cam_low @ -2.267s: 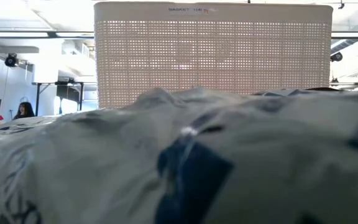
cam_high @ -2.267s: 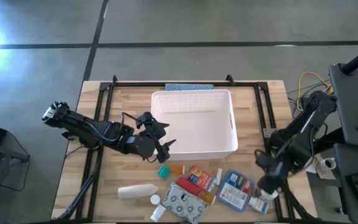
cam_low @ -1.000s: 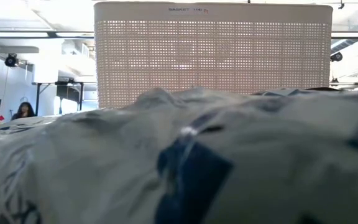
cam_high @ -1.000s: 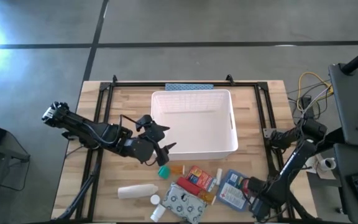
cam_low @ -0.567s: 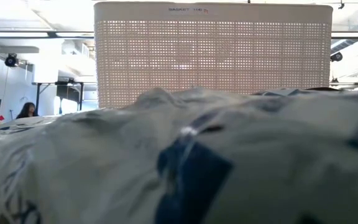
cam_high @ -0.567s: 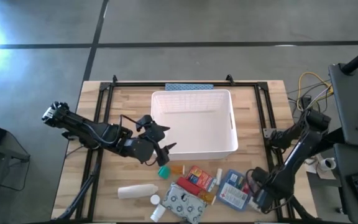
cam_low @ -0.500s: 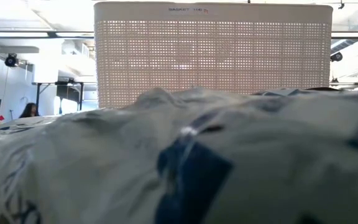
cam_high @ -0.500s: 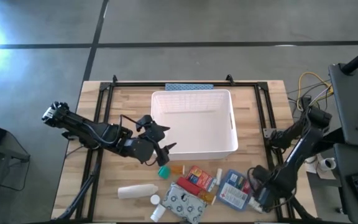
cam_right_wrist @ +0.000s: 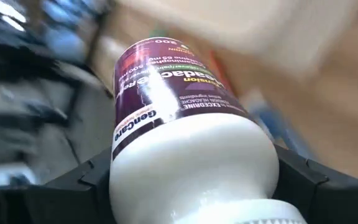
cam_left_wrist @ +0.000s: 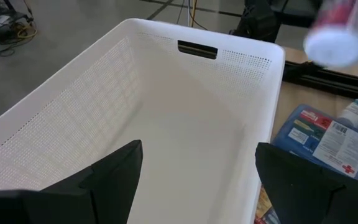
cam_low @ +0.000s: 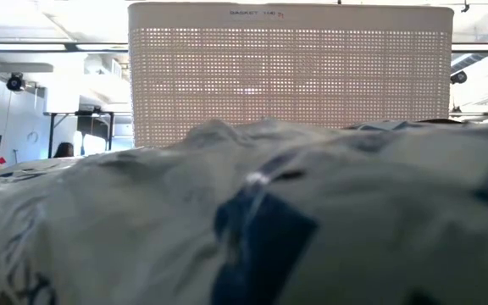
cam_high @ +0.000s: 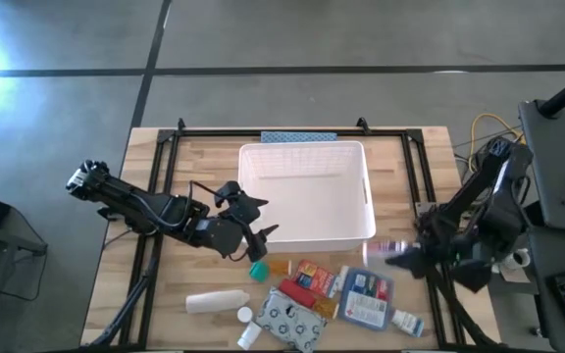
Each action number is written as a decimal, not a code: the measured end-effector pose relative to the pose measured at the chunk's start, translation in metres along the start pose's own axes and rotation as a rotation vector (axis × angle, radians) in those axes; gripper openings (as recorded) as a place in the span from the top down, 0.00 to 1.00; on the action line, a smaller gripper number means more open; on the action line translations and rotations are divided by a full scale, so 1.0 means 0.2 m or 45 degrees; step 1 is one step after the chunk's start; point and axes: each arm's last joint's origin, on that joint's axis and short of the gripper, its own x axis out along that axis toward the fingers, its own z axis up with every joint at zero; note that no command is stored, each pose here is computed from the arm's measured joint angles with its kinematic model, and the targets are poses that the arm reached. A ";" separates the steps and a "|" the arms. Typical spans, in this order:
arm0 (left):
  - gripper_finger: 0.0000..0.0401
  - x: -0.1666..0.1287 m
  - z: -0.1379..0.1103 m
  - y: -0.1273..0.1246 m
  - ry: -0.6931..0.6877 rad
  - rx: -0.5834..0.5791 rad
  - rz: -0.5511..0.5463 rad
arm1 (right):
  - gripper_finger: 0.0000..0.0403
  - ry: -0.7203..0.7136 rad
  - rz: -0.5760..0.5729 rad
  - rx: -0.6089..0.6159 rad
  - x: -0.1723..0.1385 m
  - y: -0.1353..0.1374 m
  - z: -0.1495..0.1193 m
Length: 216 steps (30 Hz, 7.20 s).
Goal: Pick & place medical supplies in basket/bin
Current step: Put the white and purple medicine bottle into the white bin, then put the white and blue medicine bottle into the white bin, then put the white bandage into the white bin
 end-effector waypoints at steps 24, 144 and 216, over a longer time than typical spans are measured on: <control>0.27 -0.02 -0.01 -0.02 0.006 -0.111 -0.024 | 0.16 -0.221 -0.379 -0.441 0.48 0.31 0.72; 0.27 0.02 -0.13 -0.03 0.058 -0.069 0.009 | 0.51 0.733 -0.962 -0.534 0.73 -0.39 -1.01; 0.27 -0.18 -0.16 0.20 0.308 -0.262 0.065 | 0.17 -0.307 -0.781 -0.898 0.41 0.35 0.74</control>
